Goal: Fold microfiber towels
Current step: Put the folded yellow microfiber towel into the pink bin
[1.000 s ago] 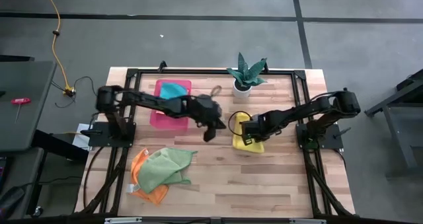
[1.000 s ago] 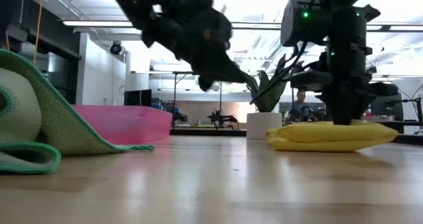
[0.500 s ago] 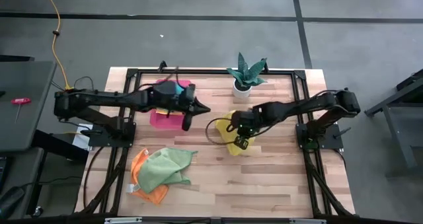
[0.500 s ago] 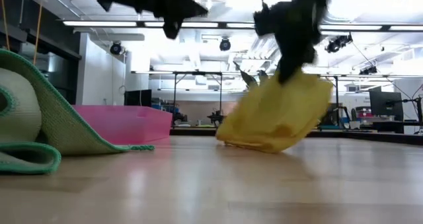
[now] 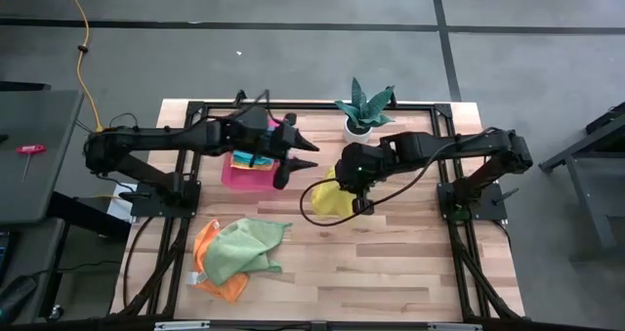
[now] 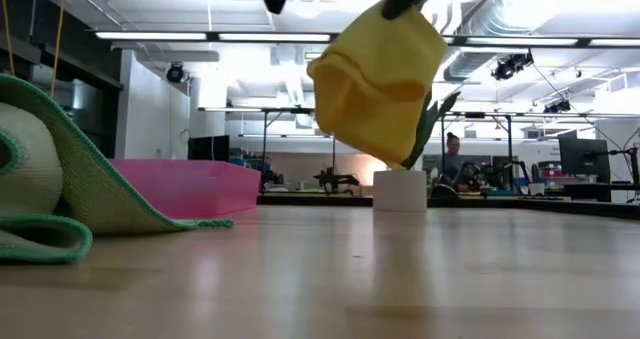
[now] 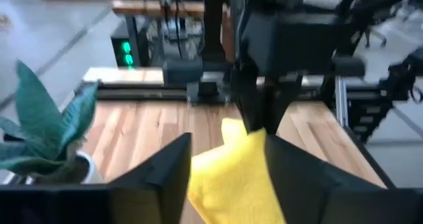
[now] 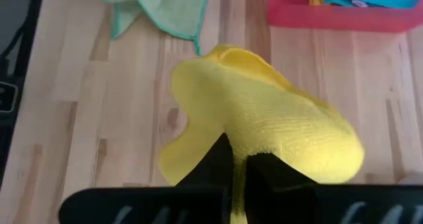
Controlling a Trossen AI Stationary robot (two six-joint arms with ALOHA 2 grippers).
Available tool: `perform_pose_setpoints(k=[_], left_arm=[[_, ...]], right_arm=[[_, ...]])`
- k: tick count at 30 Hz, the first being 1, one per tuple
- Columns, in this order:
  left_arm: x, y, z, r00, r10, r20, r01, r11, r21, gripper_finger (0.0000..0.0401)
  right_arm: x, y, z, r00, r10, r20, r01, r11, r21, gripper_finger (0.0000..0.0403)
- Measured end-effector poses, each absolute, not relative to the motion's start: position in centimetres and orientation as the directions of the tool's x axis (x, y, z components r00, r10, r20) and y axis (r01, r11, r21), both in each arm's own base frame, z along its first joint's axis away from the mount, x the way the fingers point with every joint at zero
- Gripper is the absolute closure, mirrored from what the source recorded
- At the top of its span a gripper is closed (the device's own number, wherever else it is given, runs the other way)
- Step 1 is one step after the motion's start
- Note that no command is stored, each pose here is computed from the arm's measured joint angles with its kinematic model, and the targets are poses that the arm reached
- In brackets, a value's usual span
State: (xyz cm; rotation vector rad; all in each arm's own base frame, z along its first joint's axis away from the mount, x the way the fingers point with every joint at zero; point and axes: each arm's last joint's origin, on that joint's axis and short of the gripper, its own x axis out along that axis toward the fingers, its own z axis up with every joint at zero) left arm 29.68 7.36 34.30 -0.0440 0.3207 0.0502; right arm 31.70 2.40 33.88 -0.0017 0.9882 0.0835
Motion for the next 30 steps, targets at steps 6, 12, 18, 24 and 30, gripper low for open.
perform_pose_setpoints(k=[6,12,18,24,30], left_arm=[[33.3,7.6,33.9,0.921,-0.048,-0.387,0.032,0.998,-0.047,0.0135],[36.6,8.0,32.7,0.870,-0.322,-0.374,0.282,0.946,-0.160,0.0117],[38.6,8.2,30.3,0.810,-0.439,-0.388,0.384,0.898,-0.213,0.0117],[38.7,8.8,29.7,0.803,-0.434,-0.408,0.385,0.901,-0.200,0.0117],[36.0,11.5,30.8,0.808,-0.362,-0.465,0.272,0.929,-0.251,0.0117]], right_arm=[[31.7,3.6,33.8,0.542,0.103,-0.834,-0.144,0.989,0.029,0.0403],[31.7,5.2,34.0,0.547,0.198,-0.814,-0.255,0.965,0.063,0.0403],[31.4,6.7,34.0,0.524,0.274,-0.806,-0.336,0.937,0.099,0.0403],[31.2,7.3,34.0,0.522,0.264,-0.811,-0.279,0.951,0.129,0.0403],[30.4,5.5,34.1,0.473,0.252,-0.844,-0.048,0.964,0.260,0.0403]])
